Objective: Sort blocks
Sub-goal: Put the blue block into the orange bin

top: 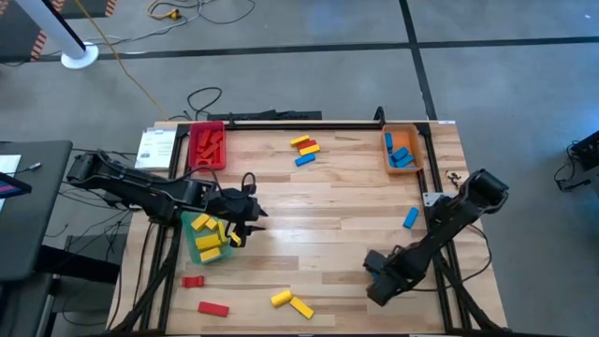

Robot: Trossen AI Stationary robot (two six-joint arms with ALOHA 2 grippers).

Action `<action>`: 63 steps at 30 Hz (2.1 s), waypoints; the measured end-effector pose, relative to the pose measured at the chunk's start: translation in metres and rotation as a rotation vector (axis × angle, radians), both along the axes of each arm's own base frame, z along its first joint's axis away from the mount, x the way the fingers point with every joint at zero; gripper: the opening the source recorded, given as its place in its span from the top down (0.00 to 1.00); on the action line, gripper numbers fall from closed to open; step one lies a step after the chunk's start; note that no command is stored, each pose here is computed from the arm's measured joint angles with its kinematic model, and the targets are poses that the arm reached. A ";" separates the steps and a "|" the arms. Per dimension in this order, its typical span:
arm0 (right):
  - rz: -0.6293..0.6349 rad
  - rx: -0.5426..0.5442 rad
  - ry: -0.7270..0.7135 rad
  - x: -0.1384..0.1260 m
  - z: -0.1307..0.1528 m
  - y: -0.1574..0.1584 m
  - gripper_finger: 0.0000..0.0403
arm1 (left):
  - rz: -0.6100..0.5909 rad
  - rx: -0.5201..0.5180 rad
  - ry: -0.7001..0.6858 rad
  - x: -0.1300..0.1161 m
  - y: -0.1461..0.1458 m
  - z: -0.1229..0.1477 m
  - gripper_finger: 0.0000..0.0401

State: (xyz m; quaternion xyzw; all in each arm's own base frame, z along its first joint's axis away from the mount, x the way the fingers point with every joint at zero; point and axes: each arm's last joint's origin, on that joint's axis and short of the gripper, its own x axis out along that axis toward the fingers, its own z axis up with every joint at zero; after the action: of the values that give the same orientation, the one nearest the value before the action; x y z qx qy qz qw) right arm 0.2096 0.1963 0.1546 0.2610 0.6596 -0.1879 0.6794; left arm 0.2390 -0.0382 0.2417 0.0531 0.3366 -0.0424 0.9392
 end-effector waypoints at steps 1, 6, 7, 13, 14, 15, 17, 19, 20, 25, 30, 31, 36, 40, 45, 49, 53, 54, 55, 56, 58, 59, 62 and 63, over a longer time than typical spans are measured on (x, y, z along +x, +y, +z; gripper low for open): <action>0.002 -0.005 0.009 0.000 -0.003 0.000 0.28 | -0.002 0.000 -0.001 0.000 -0.001 0.000 0.52; 0.014 -0.012 0.048 0.004 -0.012 -0.001 0.28 | -0.016 -0.001 -0.005 0.000 -0.004 0.000 0.52; 0.014 -0.014 0.053 0.005 -0.014 -0.001 0.29 | -0.018 -0.001 -0.005 0.000 -0.004 0.000 0.52; 0.003 -0.010 0.066 0.010 -0.014 -0.007 0.39 | -0.023 -0.001 -0.007 0.000 -0.005 0.001 0.52; 0.005 -0.010 0.069 0.011 -0.014 -0.008 0.43 | -0.023 -0.001 -0.008 0.000 -0.005 0.001 0.52; 0.011 -0.008 0.070 0.011 -0.014 -0.009 0.47 | -0.023 -0.001 -0.008 0.000 -0.005 0.001 0.52; 0.021 -0.008 0.068 0.013 -0.013 -0.010 0.56 | -0.023 -0.002 -0.011 0.000 -0.005 0.001 0.52; 0.031 0.001 0.067 0.015 -0.012 -0.010 0.66 | -0.022 -0.003 -0.020 0.000 -0.005 0.002 0.52; 0.040 0.004 0.062 0.017 -0.011 -0.010 0.70 | -0.023 -0.004 -0.027 0.001 -0.006 0.002 0.52; 0.078 0.007 0.007 0.029 -0.005 -0.013 0.79 | -0.023 -0.011 -0.061 0.003 -0.006 0.005 0.52; 0.118 -0.031 -0.069 0.045 0.005 -0.021 0.71 | -0.020 -0.018 -0.077 0.004 -0.006 0.006 0.52; 0.127 -0.040 -0.075 0.048 0.007 -0.024 0.70 | -0.020 -0.022 -0.082 0.004 -0.007 0.007 0.52; 0.163 -0.119 -0.076 0.062 0.017 -0.042 0.69 | -0.048 -0.036 -0.121 0.004 -0.015 0.010 0.52; 0.171 -0.211 -0.053 0.070 0.025 -0.063 0.70 | -0.078 -0.046 -0.157 0.005 -0.023 0.013 0.52; 0.183 -0.310 -0.009 0.079 0.033 -0.091 0.70 | -0.106 -0.062 -0.214 0.003 -0.030 0.006 0.52; 0.183 -0.370 0.001 0.088 0.037 -0.115 0.70 | -0.104 -0.087 -0.247 0.000 -0.031 -0.006 0.52; 0.191 -0.402 0.014 0.094 0.041 -0.138 0.70 | -0.095 -0.113 -0.288 -0.002 -0.030 -0.016 0.52; 0.191 -0.410 0.015 0.096 0.042 -0.144 0.70 | -0.094 -0.118 -0.305 -0.003 -0.030 -0.019 0.52; 0.191 -0.415 0.017 0.098 0.043 -0.150 0.70 | -0.096 -0.122 -0.322 -0.004 -0.030 -0.021 0.52; 0.189 -0.419 0.021 0.099 0.044 -0.157 0.70 | -0.097 -0.128 -0.343 -0.005 -0.030 -0.022 0.52; 0.183 -0.434 0.026 0.102 0.046 -0.170 0.70 | -0.100 -0.135 -0.387 -0.007 -0.029 -0.026 0.52; 0.181 -0.441 0.030 0.103 0.046 -0.176 0.70 | -0.101 -0.138 -0.402 -0.008 -0.029 -0.027 0.52; 0.176 -0.444 0.040 0.105 0.050 -0.197 0.70 | -0.101 -0.141 -0.423 -0.011 -0.028 -0.033 0.52; 0.170 -0.444 0.040 0.104 0.051 -0.204 0.70 | -0.101 -0.143 -0.428 -0.012 -0.028 -0.035 0.52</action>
State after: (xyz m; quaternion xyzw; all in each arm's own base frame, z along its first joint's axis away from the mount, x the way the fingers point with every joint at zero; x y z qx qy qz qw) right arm 0.3136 -0.0078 0.2061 0.0451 0.6349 -0.2758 0.7203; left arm 0.2273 -0.0661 0.2069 0.0109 0.1228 -0.1011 0.9872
